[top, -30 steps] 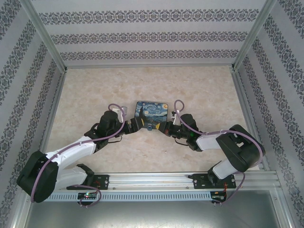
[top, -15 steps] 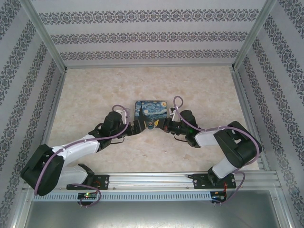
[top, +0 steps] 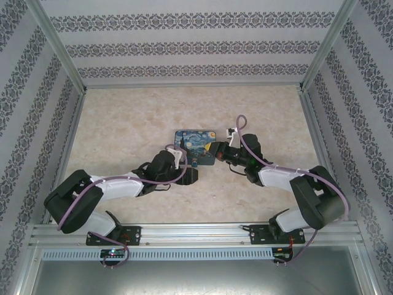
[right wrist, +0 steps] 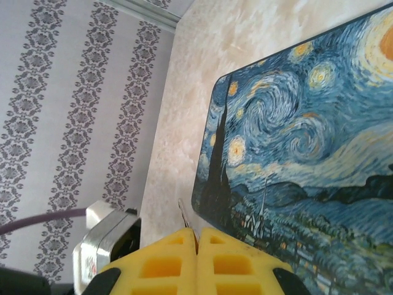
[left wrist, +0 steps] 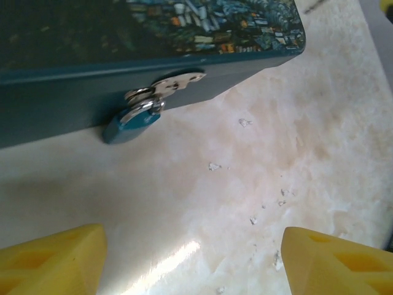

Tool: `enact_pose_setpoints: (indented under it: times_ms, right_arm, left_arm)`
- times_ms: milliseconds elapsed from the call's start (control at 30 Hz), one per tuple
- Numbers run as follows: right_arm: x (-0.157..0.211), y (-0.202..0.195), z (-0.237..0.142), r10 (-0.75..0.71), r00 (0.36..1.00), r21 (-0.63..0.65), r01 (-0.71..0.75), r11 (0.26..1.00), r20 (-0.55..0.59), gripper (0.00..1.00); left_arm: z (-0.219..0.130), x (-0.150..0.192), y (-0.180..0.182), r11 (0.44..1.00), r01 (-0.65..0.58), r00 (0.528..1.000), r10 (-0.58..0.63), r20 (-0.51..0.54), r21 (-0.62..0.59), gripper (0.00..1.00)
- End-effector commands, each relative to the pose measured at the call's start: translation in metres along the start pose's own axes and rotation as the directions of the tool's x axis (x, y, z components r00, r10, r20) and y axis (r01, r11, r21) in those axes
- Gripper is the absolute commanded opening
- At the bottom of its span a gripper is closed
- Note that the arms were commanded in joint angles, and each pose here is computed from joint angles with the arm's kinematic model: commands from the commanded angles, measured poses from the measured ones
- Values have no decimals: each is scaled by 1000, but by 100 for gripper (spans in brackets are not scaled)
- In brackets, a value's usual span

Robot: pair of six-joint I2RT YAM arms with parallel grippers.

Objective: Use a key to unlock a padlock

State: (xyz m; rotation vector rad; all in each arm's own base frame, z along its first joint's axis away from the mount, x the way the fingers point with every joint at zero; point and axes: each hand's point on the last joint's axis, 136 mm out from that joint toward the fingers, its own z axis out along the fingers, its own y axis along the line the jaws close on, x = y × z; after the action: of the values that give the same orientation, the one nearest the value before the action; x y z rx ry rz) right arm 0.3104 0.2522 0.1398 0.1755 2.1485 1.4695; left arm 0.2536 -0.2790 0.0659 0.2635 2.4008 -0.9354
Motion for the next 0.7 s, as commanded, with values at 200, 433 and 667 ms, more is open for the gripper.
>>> enact_pose_setpoints:
  times_ms: [200,433,667]
  right_arm:
    - [-16,-10,19,35,999,23,-35,999,23,0]
    - [-12,-23,25,70,997,51,-71,996,10,0]
    - [-12,-29,28,77,997,56,-77,995,13,0]
  left_arm:
    - [23,-20,3,979,-193,979,196,56,-65,69]
    - [29,-23,13,961,-247,961,259,94,-121,63]
    - [41,-22,16,950,-280,951,294,93,-138,60]
